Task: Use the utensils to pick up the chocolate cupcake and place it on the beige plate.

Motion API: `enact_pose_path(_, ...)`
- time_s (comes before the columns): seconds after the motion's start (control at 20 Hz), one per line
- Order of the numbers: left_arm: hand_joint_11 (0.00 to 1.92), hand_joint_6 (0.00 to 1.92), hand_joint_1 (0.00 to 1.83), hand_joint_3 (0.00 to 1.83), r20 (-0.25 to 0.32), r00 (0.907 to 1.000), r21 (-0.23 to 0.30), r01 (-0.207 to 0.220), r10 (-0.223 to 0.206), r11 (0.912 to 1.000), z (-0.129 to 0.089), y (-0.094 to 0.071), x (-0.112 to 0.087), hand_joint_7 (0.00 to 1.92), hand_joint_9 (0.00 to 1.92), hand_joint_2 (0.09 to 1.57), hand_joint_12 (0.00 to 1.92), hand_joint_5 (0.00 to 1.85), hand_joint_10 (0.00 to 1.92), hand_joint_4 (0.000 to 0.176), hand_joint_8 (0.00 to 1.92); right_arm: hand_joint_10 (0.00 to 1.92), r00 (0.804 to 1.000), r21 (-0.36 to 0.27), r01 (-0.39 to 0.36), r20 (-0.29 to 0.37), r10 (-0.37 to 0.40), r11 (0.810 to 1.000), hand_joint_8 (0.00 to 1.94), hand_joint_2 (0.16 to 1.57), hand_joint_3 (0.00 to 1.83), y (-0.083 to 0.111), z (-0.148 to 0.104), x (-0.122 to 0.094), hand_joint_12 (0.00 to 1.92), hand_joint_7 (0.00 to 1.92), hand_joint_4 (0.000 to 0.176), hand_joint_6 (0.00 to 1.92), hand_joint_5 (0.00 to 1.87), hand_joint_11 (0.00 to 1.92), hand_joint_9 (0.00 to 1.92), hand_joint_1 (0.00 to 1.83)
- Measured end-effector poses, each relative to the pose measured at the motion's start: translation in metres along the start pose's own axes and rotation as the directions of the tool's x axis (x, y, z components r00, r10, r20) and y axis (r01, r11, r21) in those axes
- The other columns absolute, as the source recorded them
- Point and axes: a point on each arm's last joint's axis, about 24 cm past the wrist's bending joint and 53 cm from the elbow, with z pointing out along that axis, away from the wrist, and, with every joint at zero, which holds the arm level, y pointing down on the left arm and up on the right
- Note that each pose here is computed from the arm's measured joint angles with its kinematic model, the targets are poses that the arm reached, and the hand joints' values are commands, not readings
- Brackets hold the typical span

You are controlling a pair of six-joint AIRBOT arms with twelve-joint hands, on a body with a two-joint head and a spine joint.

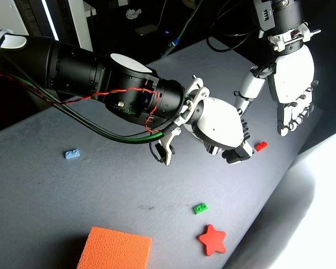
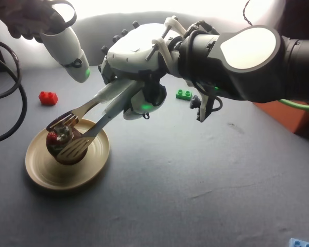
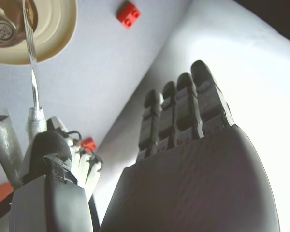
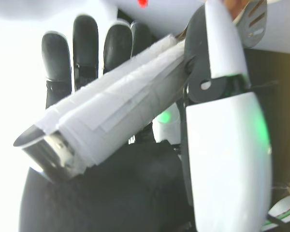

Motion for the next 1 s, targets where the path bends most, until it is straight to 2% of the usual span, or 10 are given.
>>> enact_pose_path(0.25,0.00,0.00,0.37,0.00,0.000,1.0000,0.000,0.000,0.000,1.0000,0.000,0.000,0.000,0.09,0.08,1.05,0.30,0.15,0.00,0.000,0.00,1.13,1.000,-0.005,0.006,-0.004,-0.006,1.000,1.36,1.21,0.00,0.003,0.002,0.002,1.64,0.80,0.000,1.17,0.82,0.39,0.63,1.17)
enact_pose_path(0.35,0.00,0.00,0.36,0.00,0.000,1.0000,0.000,0.000,0.000,1.0000,0.000,0.000,0.000,0.09,0.07,1.06,0.28,0.13,0.00,0.000,0.00,1.14,1.000,-0.002,0.007,-0.002,-0.007,1.000,1.35,1.21,0.00,0.002,0.001,0.001,1.71,0.80,0.005,1.21,0.79,0.40,0.63,1.17)
enact_pose_path(0.4,0.00,0.00,0.35,0.00,0.000,1.0000,0.000,0.000,0.000,1.0000,0.000,0.000,0.000,0.08,0.07,1.06,0.28,0.14,0.00,0.000,0.00,1.15,1.000,-0.002,0.007,-0.002,-0.007,1.000,1.39,1.23,0.00,0.002,0.001,0.001,1.73,0.78,0.000,1.24,0.77,0.39,0.61,1.16)
enact_pose_path(0.5,0.00,0.00,0.36,0.00,0.000,1.0000,0.000,0.000,0.000,1.0000,0.000,0.000,0.000,0.08,0.07,1.06,0.27,0.13,0.00,0.000,0.00,1.19,1.000,-0.002,0.007,-0.002,-0.007,1.000,1.41,1.23,0.00,0.002,0.001,0.001,1.70,0.78,0.000,1.26,0.75,0.45,0.62,1.16)
enact_pose_path(0.55,0.00,0.00,0.36,0.00,0.000,1.0000,0.000,0.000,0.000,1.0000,0.000,0.000,0.000,0.08,0.07,1.05,0.27,0.12,0.00,0.000,0.00,1.17,1.000,-0.002,0.007,-0.002,-0.007,1.000,1.42,1.22,0.00,0.002,0.001,0.002,1.64,0.75,0.000,1.20,0.81,0.47,0.63,1.16)
enact_pose_path(0.7,0.00,0.00,0.37,0.00,0.000,1.0000,0.000,0.000,0.000,1.0000,0.000,0.000,0.000,0.09,0.08,1.05,0.31,0.13,0.00,0.000,0.00,1.13,1.000,0.004,0.002,-0.008,-0.002,1.000,1.41,1.22,0.00,-0.002,0.001,0.006,1.60,0.74,0.000,1.19,0.83,0.46,0.63,1.17)
enact_pose_path(0.75,0.00,0.00,0.33,0.00,0.000,1.0000,0.000,0.000,0.000,1.0000,0.000,0.000,0.000,0.07,0.08,1.05,0.29,0.10,0.00,0.000,0.00,1.10,1.000,0.007,-0.008,-0.013,0.008,1.000,1.36,1.22,0.00,-0.004,0.001,0.009,1.64,0.76,0.015,1.22,0.81,0.43,0.63,1.16)
enact_pose_path(0.85,0.00,0.00,0.34,0.00,-0.001,1.0000,0.001,0.000,0.000,1.0000,0.000,0.000,0.000,0.08,0.08,1.05,0.30,0.10,0.00,0.000,0.00,1.10,1.000,0.014,-0.019,-0.017,0.019,1.000,1.36,1.22,0.00,-0.008,0.000,0.011,1.64,0.76,0.016,1.23,0.81,0.42,0.62,1.16)
enact_pose_path(0.95,0.00,0.00,0.34,0.00,0.000,1.0000,0.001,0.000,0.000,1.0000,0.000,0.000,0.000,0.08,0.09,1.05,0.30,0.11,0.00,0.000,0.00,1.07,1.000,0.024,-0.020,-0.016,0.020,1.000,1.35,1.20,0.00,-0.013,-0.002,0.012,1.62,0.77,0.002,1.14,0.87,0.38,0.61,1.18)
enact_pose_path(1.0,0.00,0.00,0.36,0.00,0.000,1.0000,0.001,0.000,0.000,1.0000,0.000,0.000,0.000,0.10,0.10,1.05,0.33,0.12,0.01,0.000,0.01,1.05,1.000,0.026,-0.022,-0.016,0.023,0.999,1.34,1.20,0.00,-0.014,-0.002,0.012,1.63,0.77,0.006,1.15,0.86,0.35,0.60,1.17)
